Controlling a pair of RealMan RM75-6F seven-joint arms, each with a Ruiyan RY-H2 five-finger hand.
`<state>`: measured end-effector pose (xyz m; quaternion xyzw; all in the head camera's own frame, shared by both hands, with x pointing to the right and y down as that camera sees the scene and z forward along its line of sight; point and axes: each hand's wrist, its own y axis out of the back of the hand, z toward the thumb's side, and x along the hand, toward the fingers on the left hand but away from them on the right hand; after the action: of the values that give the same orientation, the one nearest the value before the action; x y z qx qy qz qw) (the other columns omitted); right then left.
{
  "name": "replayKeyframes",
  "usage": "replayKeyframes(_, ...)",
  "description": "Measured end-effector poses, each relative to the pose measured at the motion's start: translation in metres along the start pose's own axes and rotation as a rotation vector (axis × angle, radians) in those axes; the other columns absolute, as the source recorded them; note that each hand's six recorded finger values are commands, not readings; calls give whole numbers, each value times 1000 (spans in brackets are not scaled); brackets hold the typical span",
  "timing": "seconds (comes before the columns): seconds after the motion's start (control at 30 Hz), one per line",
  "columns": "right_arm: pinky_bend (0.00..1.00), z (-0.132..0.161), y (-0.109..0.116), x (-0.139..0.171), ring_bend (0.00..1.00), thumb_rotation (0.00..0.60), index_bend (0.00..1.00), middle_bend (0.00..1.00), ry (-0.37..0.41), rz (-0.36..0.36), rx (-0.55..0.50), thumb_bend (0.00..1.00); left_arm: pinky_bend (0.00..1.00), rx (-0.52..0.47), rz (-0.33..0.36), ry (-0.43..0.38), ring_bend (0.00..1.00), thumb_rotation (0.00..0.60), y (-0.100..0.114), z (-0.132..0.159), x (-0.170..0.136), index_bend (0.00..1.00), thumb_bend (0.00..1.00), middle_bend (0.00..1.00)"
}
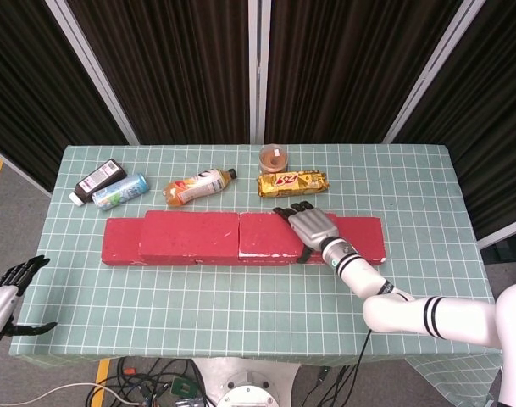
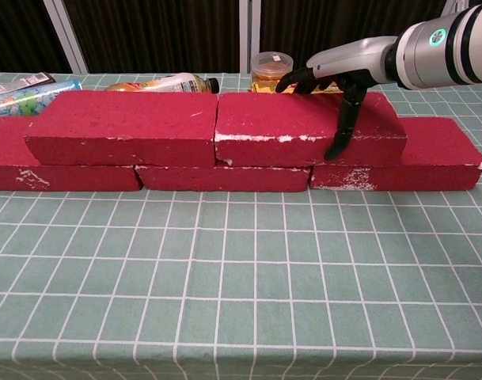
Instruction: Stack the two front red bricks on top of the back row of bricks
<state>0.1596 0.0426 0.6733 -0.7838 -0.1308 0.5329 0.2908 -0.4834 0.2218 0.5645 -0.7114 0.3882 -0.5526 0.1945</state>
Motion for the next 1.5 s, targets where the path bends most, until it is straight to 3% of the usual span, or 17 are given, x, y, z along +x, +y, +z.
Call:
replayKeyframes(0.47,0,2,10,13,0,600,0,0,20,-40,-5,0,0,0,-1,3,0,600,0,-1,-1,0,31,0)
replayKeyframes(0.67,0,6,15,31,0,600,0,0,50,-51,-32,0,0,5,-4,1,0,600,0,2,0,0,31,0)
replayKeyframes(0.8,0,-1,30,50,0,600,0,0,51,-103,-29,0,0,7,-13,2,0,600,-3,2,0,0,31,0)
replayKeyframes(1.0,0,-47,53,76,0,600,0,0,-64,-207,-14,0,0,9,-13,-5,0,600,-3,5,2,0,30,0)
replayKeyframes(1.17,0,-87,60,82,0,600,0,0,-174,-241,-9,13,0,15,-10,-10,0,600,-3,8,3,0,30,0)
replayKeyframes(1.33,0,-127,58,79,0,600,0,0,-275,-232,-27,61,0,21,10,-22,0,600,-1,12,5,0,31,0)
replayKeyframes(1.5,0,-141,37,64,0,600,0,0,-294,-194,-63,67,0,35,25,-29,0,600,1,14,5,0,30,0)
